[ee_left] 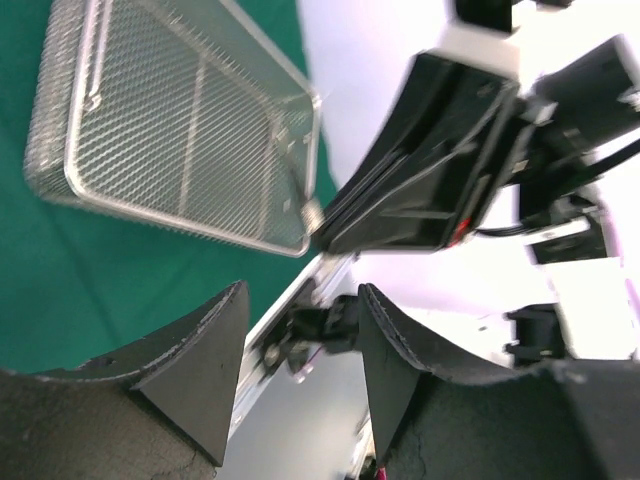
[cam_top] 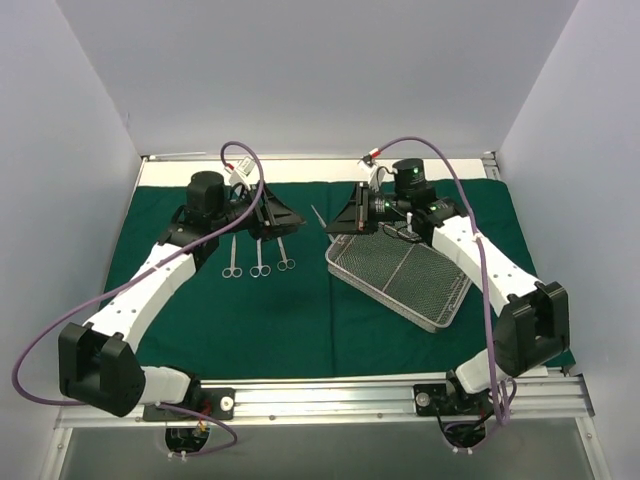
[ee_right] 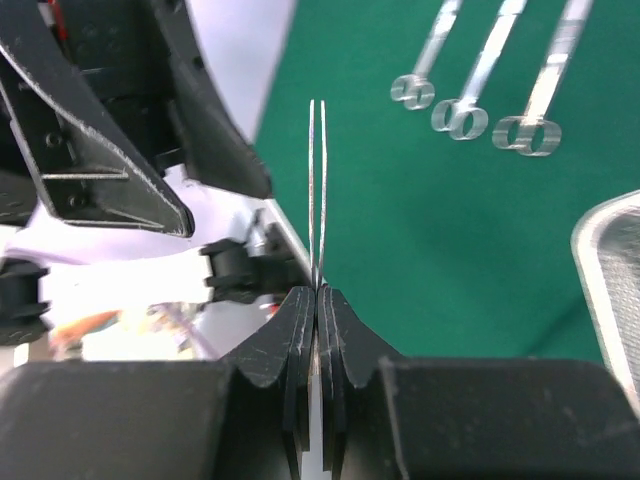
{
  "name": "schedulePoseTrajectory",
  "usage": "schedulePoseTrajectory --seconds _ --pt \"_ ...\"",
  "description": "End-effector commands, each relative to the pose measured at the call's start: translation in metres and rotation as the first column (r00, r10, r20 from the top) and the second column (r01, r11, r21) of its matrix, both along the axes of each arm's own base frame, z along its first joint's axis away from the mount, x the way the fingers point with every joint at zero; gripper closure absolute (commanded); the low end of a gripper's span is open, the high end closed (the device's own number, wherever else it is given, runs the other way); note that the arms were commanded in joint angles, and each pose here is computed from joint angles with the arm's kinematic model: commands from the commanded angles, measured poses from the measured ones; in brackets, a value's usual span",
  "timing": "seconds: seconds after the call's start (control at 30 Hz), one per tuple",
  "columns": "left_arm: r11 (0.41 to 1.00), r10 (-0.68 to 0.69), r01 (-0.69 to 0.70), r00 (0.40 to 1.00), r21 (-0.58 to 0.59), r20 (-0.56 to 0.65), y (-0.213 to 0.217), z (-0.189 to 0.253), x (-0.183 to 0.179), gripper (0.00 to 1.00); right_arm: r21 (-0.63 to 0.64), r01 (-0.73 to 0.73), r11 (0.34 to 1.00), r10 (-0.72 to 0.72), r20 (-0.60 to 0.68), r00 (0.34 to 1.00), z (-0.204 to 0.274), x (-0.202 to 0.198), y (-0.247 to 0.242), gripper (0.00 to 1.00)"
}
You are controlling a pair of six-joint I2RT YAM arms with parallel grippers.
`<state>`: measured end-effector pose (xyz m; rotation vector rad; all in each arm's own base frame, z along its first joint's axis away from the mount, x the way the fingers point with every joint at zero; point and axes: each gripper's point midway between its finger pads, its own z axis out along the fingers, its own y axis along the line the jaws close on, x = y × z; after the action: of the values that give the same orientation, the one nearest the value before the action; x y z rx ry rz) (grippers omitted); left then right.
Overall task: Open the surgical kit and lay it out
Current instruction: Place the medical item in the surgical kit.
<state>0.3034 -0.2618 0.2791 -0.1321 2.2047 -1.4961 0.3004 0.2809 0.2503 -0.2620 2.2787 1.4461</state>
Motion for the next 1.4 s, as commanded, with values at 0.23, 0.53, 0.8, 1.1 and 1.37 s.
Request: schedulePoseTrajectory --seconds 0.23,0.53,0.8,1.1,1.37 --pt "0.981 0.086 -0.064 0.989 -0.182 0.117 -0.004 0.049 -0.007 0.44 0.220 -0.077 0.972 0.058 0.090 0.994 0.064 -0.020 0.019 1.00" --pt "0.979 0.071 -0.045 0.990 -0.199 0.123 -0.015 0.052 -0.005 0.44 0.289 -0.100 0.952 0.083 0.071 0.994 0.075 -0.033 0.022 1.00" --pt "0.967 0.073 -0.039 0.990 -0.253 0.125 -0.020 0.056 0.000 0.46 0.306 -0.114 0.945 0.099 0.063 0.993 0.076 -0.035 0.026 1.00" --pt "0.961 0.056 -0.020 0.991 -0.276 0.123 -0.026 0.054 0.008 0.55 0.319 -0.124 0.940 0.115 0.046 0.992 0.074 -0.033 0.031 1.00" --pt "0.952 0.036 0.005 0.991 -0.306 0.130 -0.026 0.055 0.014 0.98 0.284 -0.103 0.953 0.104 0.010 0.995 0.057 -0.021 0.035 0.71"
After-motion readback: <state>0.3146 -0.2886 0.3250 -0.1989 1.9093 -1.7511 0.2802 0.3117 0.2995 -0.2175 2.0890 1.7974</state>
